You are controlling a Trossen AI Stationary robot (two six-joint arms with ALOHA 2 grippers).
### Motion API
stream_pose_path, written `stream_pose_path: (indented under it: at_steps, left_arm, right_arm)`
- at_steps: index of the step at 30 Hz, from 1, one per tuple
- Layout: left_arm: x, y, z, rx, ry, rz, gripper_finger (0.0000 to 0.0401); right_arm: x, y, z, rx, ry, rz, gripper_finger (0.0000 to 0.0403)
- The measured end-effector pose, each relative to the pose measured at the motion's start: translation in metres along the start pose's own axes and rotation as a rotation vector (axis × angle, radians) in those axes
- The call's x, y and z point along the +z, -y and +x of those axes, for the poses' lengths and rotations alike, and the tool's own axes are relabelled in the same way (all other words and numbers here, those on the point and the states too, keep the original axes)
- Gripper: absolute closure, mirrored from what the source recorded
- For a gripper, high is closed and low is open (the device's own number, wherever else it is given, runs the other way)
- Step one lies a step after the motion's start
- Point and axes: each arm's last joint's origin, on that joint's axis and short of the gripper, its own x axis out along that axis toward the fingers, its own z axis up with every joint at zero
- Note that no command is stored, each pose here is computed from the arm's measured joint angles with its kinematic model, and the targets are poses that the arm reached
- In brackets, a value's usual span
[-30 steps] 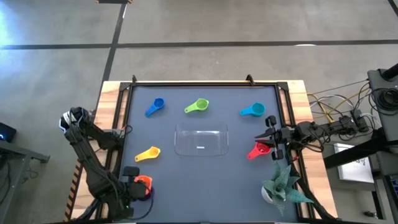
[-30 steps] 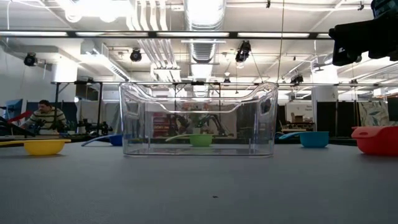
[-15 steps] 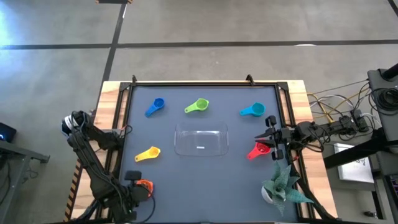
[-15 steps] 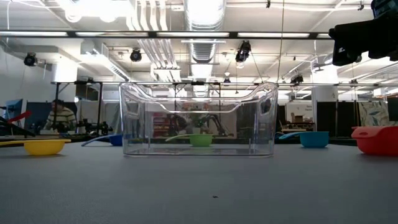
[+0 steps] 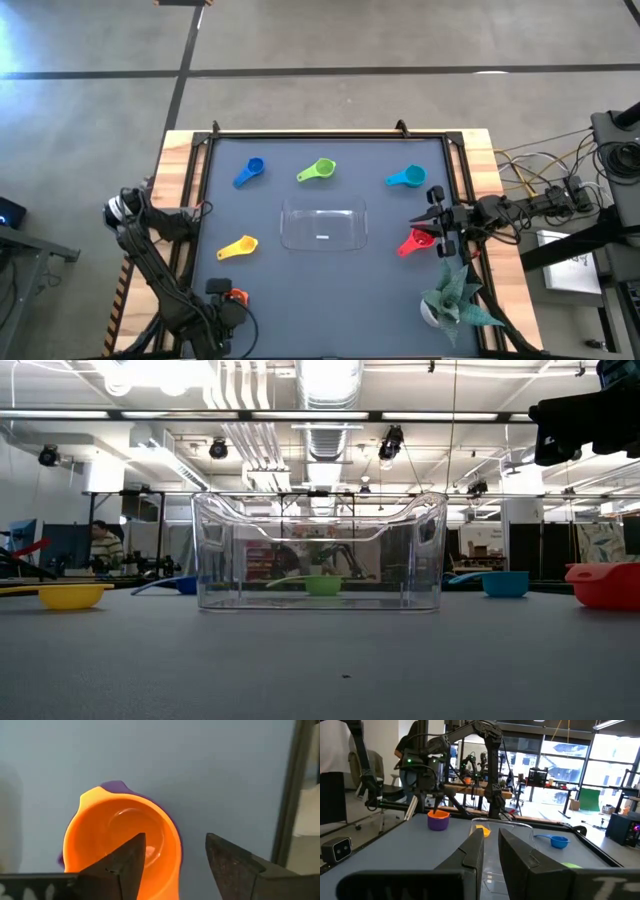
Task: Nest measuring cups in basket
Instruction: Move the stacked measuring cups to the bottom center of the table
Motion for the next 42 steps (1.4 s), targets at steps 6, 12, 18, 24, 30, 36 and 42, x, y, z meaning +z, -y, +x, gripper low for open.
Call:
stream_pose_path:
  at_steps: [6, 12, 18, 24, 30, 36, 42]
  left_arm:
    - [0.001, 0.001, 0.015, 0.044, -0.020, 0.009, 0.0229]
    - [0.002, 0.002, 0.021, 0.060, -0.029, 0.046, 0.0355]
    - [0.014, -0.003, 0.010, 0.057, 0.038, 0.102, 0.0394]
    - [0.055, -0.012, -0.005, 0.046, 0.108, 0.220, 0.0397]
    - [0.105, -0.031, -0.003, 0.014, 0.208, 0.368, 0.0399]
    - [0.141, -0.052, 0.005, -0.074, 0.293, 0.458, 0.0399]
    - [0.156, -0.063, 0.019, -0.084, 0.318, 0.501, 0.0400]
  right_arm:
    - [0.000, 0.000, 0.000, 0.000, 0.000, 0.000, 0.0355]
    - [0.000, 0.000, 0.000, 0.000, 0.000, 0.000, 0.0355]
    - [0.000, 0.000, 0.000, 0.000, 0.000, 0.000, 0.0355]
    - [0.000, 0.000, 0.000, 0.000, 0.000, 0.000, 0.0355]
    - [0.000, 0.000, 0.000, 0.000, 0.000, 0.000, 0.0355]
    - [0.000, 0.000, 0.000, 0.000, 0.000, 0.000, 0.0355]
    - [0.000, 0.000, 0.000, 0.000, 0.000, 0.000, 0.0355]
